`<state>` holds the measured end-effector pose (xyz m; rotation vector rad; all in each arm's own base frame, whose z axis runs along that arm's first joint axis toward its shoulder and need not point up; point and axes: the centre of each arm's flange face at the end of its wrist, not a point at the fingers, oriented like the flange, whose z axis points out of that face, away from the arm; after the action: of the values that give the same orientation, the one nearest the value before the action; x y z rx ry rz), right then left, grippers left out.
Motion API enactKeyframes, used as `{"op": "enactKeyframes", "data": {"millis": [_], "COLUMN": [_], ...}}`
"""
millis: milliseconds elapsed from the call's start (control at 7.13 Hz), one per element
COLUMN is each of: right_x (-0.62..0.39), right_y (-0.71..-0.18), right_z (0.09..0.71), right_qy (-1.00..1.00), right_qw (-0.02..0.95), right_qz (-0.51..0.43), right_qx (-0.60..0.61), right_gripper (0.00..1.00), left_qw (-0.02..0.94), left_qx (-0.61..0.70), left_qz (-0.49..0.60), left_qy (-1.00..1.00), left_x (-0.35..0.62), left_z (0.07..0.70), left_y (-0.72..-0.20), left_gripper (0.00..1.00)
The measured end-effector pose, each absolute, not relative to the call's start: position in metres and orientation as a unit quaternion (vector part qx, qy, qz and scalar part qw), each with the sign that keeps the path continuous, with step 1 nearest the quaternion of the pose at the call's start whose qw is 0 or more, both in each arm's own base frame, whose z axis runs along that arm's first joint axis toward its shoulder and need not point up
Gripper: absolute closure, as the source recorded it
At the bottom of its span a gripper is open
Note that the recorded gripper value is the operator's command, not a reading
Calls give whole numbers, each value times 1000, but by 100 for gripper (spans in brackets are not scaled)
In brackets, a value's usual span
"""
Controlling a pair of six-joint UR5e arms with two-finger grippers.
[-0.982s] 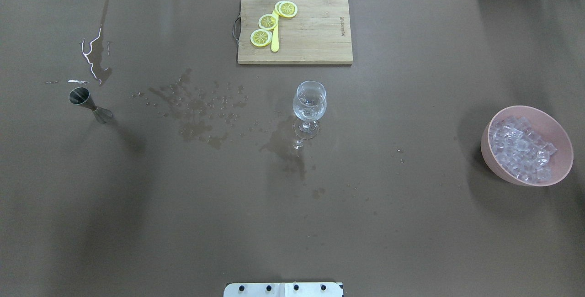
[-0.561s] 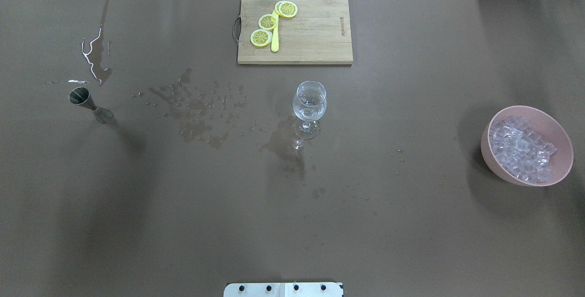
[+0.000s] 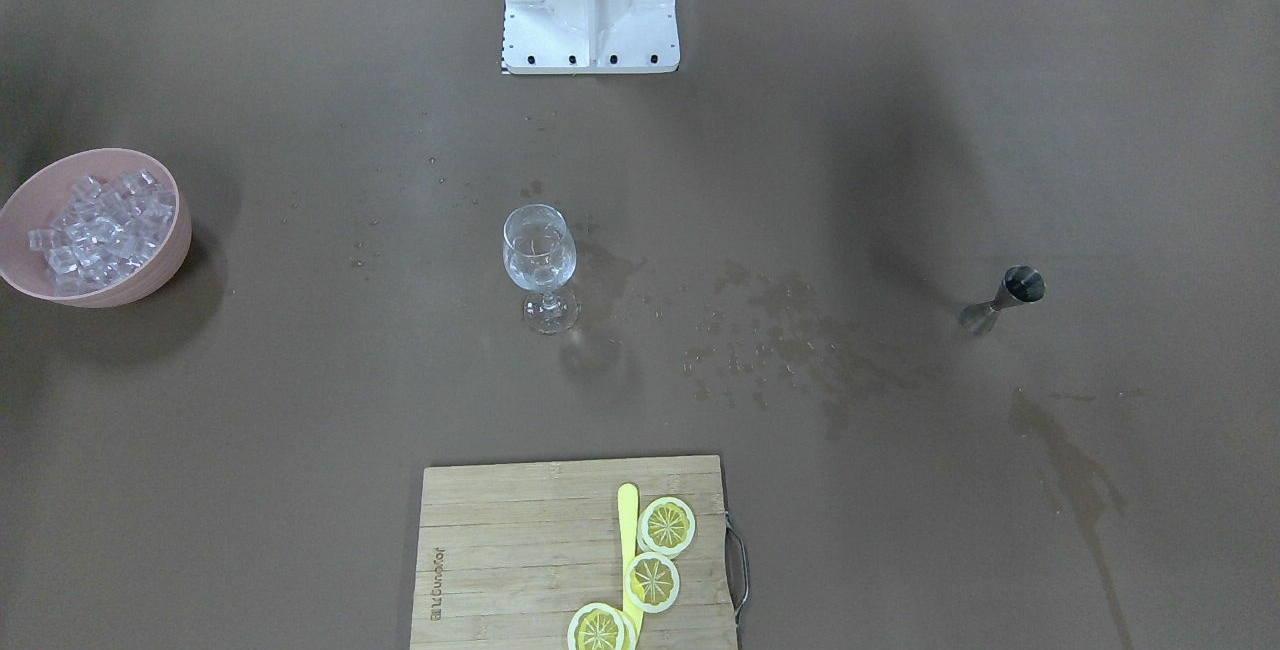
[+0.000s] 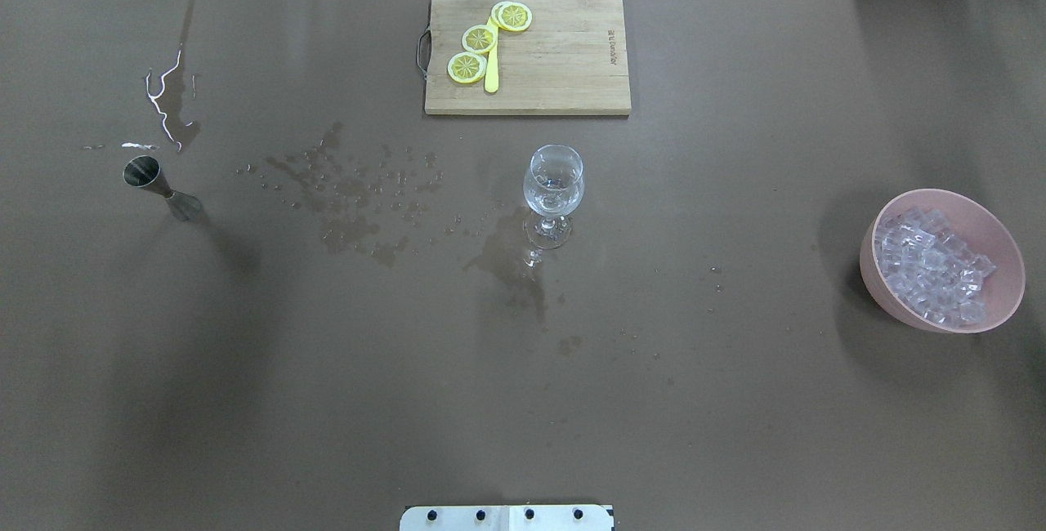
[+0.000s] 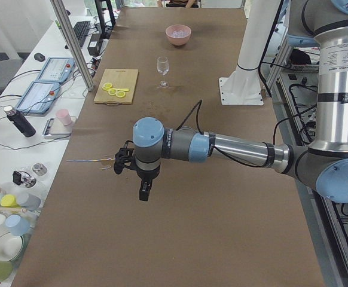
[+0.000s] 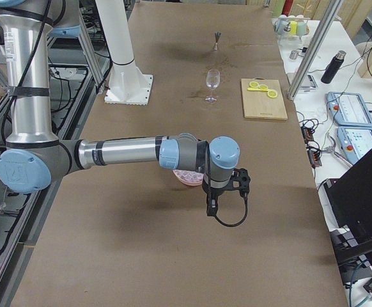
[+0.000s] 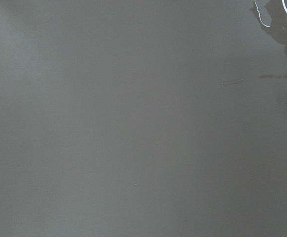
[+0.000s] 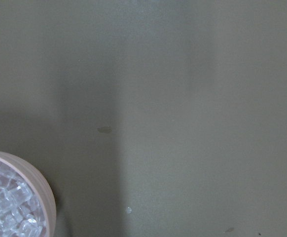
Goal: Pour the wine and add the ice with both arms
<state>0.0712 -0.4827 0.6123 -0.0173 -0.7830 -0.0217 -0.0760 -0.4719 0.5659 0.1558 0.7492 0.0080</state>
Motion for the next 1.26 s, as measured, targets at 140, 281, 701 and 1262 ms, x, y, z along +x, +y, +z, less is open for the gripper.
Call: {"op": "enactKeyframes", "data": {"millis": [140, 281, 701, 1262], "right_x": [71, 71, 70, 70], "right_y": [-482, -482, -481, -480], "right_z": [612, 614, 619, 622], "right_qy": [-382, -382, -381, -381], "right_qw": [924, 924, 924, 924], "right_qz": [-10, -9, -4, -3], "right_qx": [-9, -11, -17, -20], "right_gripper": [0, 0, 0, 0], "left_qw": [924, 918, 901, 885], "left_qx": [84, 94, 151, 214], "left_qz": [-28, -56, -126, -222], "left_qy": [372, 381, 387, 348], "left_x": [-63, -35, 51, 218], "left_z": [529, 485, 393, 353], "left_y": [-475, -476, -465, -413], "left_gripper": [2, 2, 2, 2]}}
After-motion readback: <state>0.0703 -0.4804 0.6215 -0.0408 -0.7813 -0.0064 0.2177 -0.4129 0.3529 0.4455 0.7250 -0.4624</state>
